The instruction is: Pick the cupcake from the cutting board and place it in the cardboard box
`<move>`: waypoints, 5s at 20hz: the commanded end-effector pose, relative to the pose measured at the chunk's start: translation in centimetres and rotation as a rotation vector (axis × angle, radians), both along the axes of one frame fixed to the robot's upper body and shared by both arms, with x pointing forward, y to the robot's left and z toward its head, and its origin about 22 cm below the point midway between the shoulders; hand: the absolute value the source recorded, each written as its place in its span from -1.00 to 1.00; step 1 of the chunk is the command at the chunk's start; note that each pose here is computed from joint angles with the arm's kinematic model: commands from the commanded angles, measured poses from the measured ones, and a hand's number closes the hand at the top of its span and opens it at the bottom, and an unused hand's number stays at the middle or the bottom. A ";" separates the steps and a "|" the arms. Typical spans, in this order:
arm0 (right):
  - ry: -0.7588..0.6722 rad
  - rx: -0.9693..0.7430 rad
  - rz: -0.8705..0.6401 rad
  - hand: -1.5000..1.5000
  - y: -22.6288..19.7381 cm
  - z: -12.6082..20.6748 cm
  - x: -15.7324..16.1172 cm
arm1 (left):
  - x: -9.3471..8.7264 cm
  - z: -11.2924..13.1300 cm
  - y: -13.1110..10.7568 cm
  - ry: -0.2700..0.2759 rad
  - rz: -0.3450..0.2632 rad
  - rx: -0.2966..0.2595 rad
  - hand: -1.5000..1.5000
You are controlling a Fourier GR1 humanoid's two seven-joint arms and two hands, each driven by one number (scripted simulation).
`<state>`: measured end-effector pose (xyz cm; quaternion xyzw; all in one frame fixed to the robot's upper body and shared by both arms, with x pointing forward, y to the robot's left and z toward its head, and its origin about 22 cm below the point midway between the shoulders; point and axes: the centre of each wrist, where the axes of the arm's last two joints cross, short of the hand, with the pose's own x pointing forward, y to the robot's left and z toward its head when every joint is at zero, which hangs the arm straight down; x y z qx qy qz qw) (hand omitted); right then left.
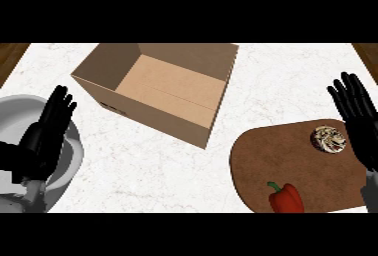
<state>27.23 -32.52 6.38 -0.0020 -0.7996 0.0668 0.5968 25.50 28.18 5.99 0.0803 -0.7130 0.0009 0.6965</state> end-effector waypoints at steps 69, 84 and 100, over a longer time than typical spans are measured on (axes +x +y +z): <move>1.077 -0.738 -0.724 -1.00 2.7 3.2 0.9 | -2.3 -6.1 -0.1 0.144 0.005 0.259 0.00; 1.138 -0.781 -0.674 -1.00 0.0 0.6 2.3 | -1.9 -4.9 0.5 0.154 0.011 0.260 0.00; 0.834 -1.060 -0.709 1.00 2.4 0.9 4.2 | -1.0 -4.1 0.5 0.124 -0.013 0.248 0.00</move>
